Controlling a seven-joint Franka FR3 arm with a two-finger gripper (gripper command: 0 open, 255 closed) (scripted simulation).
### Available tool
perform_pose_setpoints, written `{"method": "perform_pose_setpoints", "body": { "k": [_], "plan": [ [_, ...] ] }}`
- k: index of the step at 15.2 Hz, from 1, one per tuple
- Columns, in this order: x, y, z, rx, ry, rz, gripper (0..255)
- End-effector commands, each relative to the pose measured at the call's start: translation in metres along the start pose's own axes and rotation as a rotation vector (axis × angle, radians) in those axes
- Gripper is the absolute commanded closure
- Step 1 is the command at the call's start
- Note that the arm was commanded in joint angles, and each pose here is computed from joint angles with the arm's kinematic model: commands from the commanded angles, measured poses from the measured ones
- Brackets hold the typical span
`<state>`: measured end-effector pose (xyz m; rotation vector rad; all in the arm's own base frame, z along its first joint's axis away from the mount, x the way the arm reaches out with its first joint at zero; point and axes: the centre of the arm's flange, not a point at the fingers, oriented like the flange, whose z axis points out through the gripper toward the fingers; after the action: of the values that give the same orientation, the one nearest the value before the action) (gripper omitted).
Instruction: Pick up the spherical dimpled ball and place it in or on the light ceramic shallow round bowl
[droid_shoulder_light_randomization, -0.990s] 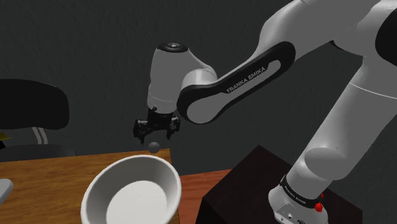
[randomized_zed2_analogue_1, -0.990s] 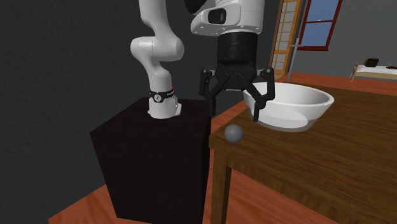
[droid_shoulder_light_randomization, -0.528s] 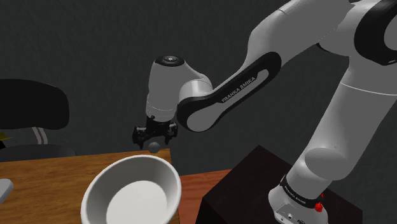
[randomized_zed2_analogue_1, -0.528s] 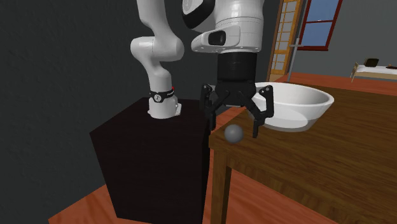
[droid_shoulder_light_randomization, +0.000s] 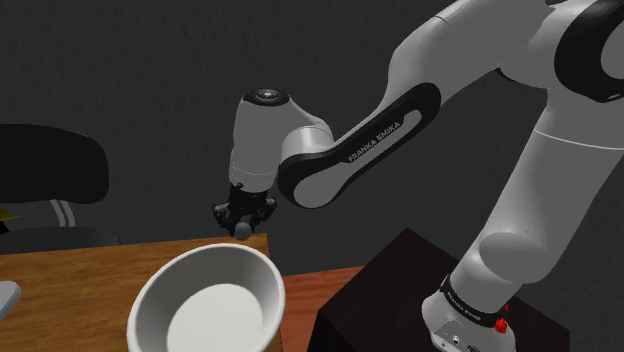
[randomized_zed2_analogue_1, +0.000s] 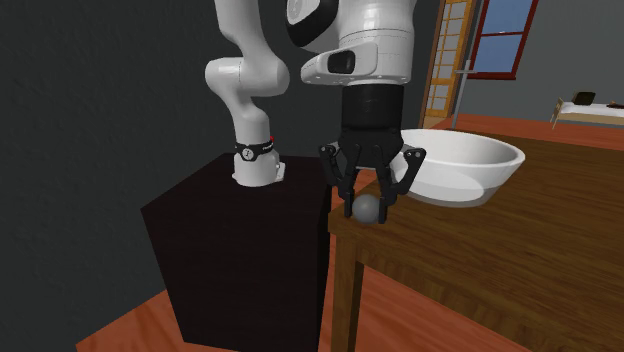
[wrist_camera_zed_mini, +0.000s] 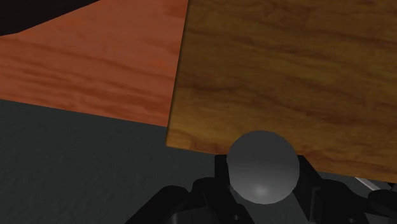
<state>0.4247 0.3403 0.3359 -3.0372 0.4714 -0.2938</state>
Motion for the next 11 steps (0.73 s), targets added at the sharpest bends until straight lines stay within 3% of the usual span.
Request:
{"method": "perform_pose_setpoints", "body": {
  "k": [1,8,11],
  "plan": [
    [0.000,0.000,0.000,0.000,0.000,0.000,255],
    [0.000,0.000,0.000,0.000,0.000,0.000,255],
    [0.003,-0.001,-0.015,0.000,0.000,0.000,255]
  ]
}}
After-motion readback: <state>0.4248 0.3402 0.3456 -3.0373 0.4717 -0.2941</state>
